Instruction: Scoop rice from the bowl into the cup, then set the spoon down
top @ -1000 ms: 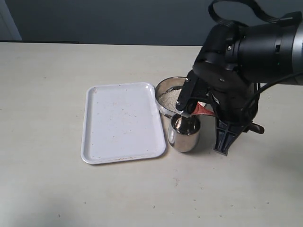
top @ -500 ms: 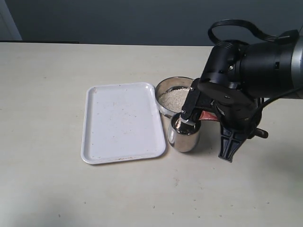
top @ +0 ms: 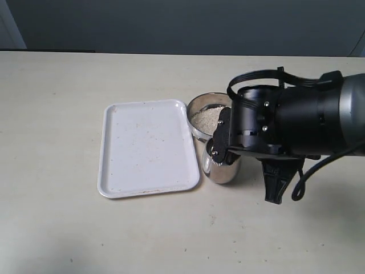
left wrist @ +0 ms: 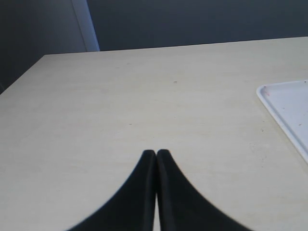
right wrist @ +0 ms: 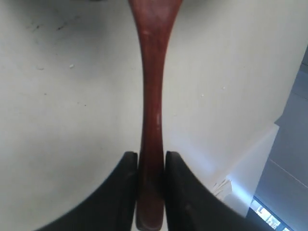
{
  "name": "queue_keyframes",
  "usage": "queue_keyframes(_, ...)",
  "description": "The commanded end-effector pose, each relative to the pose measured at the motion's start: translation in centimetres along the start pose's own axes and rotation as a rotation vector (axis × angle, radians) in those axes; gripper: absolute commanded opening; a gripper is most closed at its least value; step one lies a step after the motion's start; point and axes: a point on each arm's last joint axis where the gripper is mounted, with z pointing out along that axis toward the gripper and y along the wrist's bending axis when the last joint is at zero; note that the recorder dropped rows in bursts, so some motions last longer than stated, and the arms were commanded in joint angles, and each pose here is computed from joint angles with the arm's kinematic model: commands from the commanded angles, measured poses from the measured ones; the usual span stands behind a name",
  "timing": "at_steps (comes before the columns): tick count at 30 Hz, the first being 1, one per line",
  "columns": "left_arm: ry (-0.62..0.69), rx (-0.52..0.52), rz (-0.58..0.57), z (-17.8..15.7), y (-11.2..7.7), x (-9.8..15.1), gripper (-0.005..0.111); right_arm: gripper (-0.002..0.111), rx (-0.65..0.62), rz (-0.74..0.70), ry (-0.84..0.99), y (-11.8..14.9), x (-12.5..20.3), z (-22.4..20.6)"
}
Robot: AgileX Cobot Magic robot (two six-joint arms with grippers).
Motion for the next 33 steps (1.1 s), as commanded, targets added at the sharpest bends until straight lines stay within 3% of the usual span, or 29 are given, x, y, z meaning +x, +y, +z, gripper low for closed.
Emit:
queue_keyframes(1, -0.019, 0.001, -0.006, -0.1, 0.0, -0.4, 0.001, -0.001, 0.05, 0.011, -0.003, -0.2, 0.2, -0.1)
queue_keyframes(6, -0.019, 0.001, -0.006, -0.1, 0.0, -0.4, 0.001, -0.001, 0.12, 0.02, -0.004, -0.5, 0.3, 0.1)
queue_keyframes(33, -0.021, 0.001, -0.006, -0.1, 0.0, -0.4, 0.001, -0.001, 0.218, -0.03, -0.019, 0.9, 0.3, -0.4)
